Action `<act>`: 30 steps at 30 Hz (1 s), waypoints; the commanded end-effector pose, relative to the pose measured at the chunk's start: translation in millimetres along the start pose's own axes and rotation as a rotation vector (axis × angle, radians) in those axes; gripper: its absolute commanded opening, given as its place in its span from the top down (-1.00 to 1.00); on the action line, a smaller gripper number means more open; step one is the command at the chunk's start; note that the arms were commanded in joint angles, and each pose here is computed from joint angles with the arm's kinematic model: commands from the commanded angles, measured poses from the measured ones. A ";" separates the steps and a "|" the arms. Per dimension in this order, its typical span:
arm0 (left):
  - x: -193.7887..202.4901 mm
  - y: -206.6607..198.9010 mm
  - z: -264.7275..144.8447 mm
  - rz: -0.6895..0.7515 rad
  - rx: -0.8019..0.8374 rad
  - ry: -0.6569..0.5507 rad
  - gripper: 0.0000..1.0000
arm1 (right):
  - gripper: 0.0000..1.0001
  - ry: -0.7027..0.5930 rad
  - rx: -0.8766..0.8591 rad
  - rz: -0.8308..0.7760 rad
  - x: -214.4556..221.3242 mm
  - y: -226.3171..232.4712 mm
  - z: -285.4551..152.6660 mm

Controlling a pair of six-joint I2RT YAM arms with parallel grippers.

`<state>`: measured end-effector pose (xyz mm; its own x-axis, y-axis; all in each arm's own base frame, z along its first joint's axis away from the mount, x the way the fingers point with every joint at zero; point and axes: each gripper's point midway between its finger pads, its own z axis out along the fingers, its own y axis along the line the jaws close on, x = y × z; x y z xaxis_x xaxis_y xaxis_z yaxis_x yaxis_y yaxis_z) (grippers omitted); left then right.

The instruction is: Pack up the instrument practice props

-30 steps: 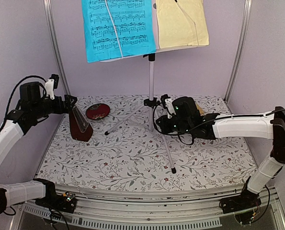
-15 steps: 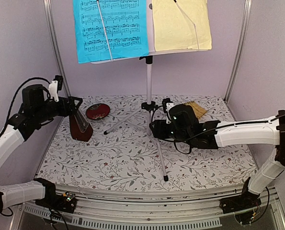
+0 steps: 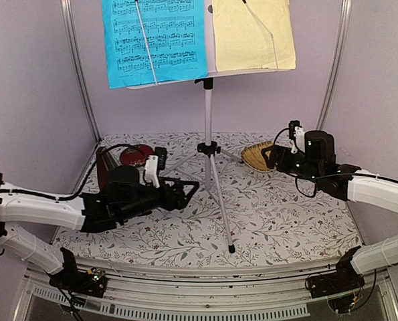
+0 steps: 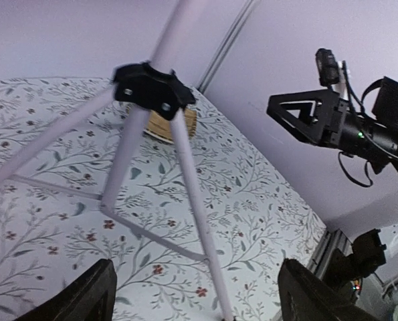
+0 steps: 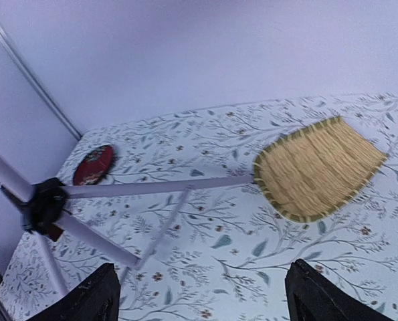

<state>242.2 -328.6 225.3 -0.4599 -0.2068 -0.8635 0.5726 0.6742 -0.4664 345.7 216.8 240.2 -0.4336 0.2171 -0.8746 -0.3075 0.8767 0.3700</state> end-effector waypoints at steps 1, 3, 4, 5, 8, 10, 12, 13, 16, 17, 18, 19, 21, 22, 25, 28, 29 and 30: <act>-23.7 -58.5 35.7 -0.139 0.161 -0.125 -0.71 | -0.74 0.078 -0.036 0.061 15.1 -26.2 -6.1; -7.9 -57.6 57.4 -0.154 0.136 -0.092 -0.72 | -0.75 0.068 -0.031 0.079 13.8 -34.4 -9.8; -2.5 -53.4 65.2 -0.168 0.112 -0.085 -0.73 | -0.75 0.063 -0.032 0.085 13.4 -36.6 -11.8; -0.1 -49.3 71.1 -0.187 0.090 -0.087 -0.75 | -0.75 0.057 -0.031 0.090 12.9 -39.0 -14.0; 14.7 -33.2 91.2 -0.218 0.018 -0.056 -0.78 | -0.75 0.045 -0.037 0.099 11.7 -39.1 -18.3; 21.1 -24.3 103.4 -0.229 -0.029 -0.035 -0.79 | -0.76 0.043 -0.039 0.106 12.1 -39.5 -19.9; 23.5 -20.7 113.2 -0.235 -0.045 -0.024 -0.79 | -0.75 0.037 -0.045 0.114 11.4 -38.6 -21.2; 23.8 -20.1 116.9 -0.233 -0.046 -0.022 -0.77 | -0.75 0.035 -0.046 0.115 11.3 -38.7 -21.8; 27.1 -12.8 126.4 -0.220 -0.066 -0.015 -0.53 | -0.75 0.031 -0.039 0.121 12.5 -41.0 -22.9; 28.1 -8.3 129.2 -0.223 -0.073 -0.011 -0.39 | -0.75 0.029 -0.036 0.123 12.8 -41.6 -23.5; 28.3 -4.3 131.4 -0.228 -0.074 -0.010 -0.25 | -0.75 0.029 -0.035 0.124 13.6 -42.2 -24.0; 27.5 -1.7 132.7 -0.230 -0.074 -0.014 -0.11 | -0.75 0.026 -0.033 0.124 13.3 -42.7 -24.9; 25.0 2.4 134.6 -0.230 -0.077 -0.026 0.15 | -0.75 0.021 -0.028 0.128 13.6 -44.0 -26.9; 23.9 3.1 136.4 -0.225 -0.075 -0.027 0.24 | -0.75 0.017 -0.026 0.130 13.2 -44.5 -28.0; 21.8 2.4 142.2 -0.199 -0.076 -0.020 0.50 | -0.75 0.005 -0.017 0.134 11.8 -46.4 -31.4; 19.8 2.1 143.0 -0.183 -0.074 -0.019 0.70 | -0.75 -0.005 -0.008 0.136 9.5 -47.8 -34.0; 19.1 1.7 142.3 -0.177 -0.070 -0.017 0.80 | -0.75 -0.006 -0.004 0.137 9.6 -48.8 -34.4; 18.5 3.0 141.3 -0.173 -0.069 -0.015 0.90 | -0.75 -0.008 0.000 0.136 9.1 -49.4 -35.0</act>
<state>323.4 -432.3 175.1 -0.5589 -0.3500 -0.7518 0.4167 0.6652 -0.6195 327.2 169.8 223.3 -0.4866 0.3126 -0.8158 -0.2761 0.8309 0.4831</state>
